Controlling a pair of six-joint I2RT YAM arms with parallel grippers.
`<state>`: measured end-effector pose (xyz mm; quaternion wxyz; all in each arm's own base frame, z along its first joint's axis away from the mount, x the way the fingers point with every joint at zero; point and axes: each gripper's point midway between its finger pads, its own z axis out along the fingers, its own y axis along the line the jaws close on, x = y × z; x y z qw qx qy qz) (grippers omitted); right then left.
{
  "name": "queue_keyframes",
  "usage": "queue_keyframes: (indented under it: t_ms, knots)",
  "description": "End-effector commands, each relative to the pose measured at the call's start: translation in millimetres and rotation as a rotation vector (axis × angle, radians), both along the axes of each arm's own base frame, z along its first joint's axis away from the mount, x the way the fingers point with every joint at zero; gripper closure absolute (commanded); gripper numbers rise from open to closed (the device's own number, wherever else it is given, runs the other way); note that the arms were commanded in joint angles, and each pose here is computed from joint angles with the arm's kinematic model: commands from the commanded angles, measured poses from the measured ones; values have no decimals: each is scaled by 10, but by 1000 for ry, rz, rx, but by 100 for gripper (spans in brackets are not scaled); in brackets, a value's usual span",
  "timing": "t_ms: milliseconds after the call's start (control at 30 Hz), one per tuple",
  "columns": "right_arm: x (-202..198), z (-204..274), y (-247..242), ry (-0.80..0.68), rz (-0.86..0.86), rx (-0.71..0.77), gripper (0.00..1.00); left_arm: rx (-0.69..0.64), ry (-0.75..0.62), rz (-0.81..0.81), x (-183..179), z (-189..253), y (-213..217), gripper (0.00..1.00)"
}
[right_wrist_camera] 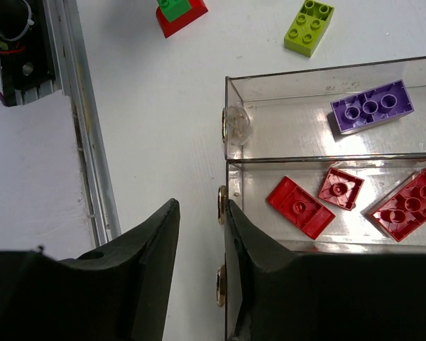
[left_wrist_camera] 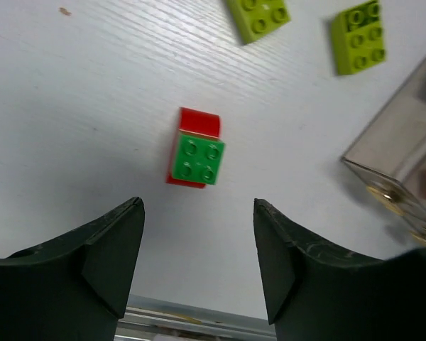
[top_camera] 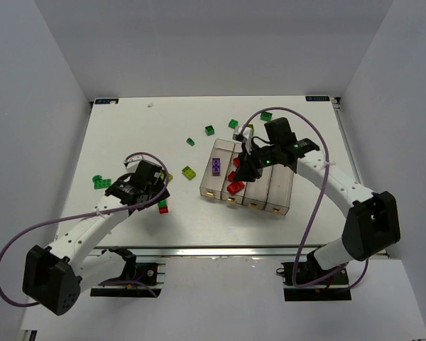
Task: Sort the legos into containers by color
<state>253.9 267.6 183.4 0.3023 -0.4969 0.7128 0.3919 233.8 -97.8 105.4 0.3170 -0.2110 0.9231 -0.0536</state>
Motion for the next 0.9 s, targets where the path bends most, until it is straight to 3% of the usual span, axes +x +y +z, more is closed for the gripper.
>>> queue_keyframes:
  t_ms: [0, 167, 400, 633, 867]
  knots:
    - [62, -24, 37, 2, -28, 0, 62, 46, 40, -11, 40, -115, 103, 27]
    - [57, -51, 34, 4, -30, -5, 60, 87, 90, -55, 176, -280, 174, 29]
    - [58, -57, 21, -3, -36, -12, 59, 47, 98, -154, 359, -368, 0, 31]
    - [83, -59, 25, -6, -38, -17, 58, 8, 114, -221, 311, -461, -106, 31]
    - [113, -60, 37, -2, -39, -18, 58, 33, 159, -219, 217, -597, -47, 43]
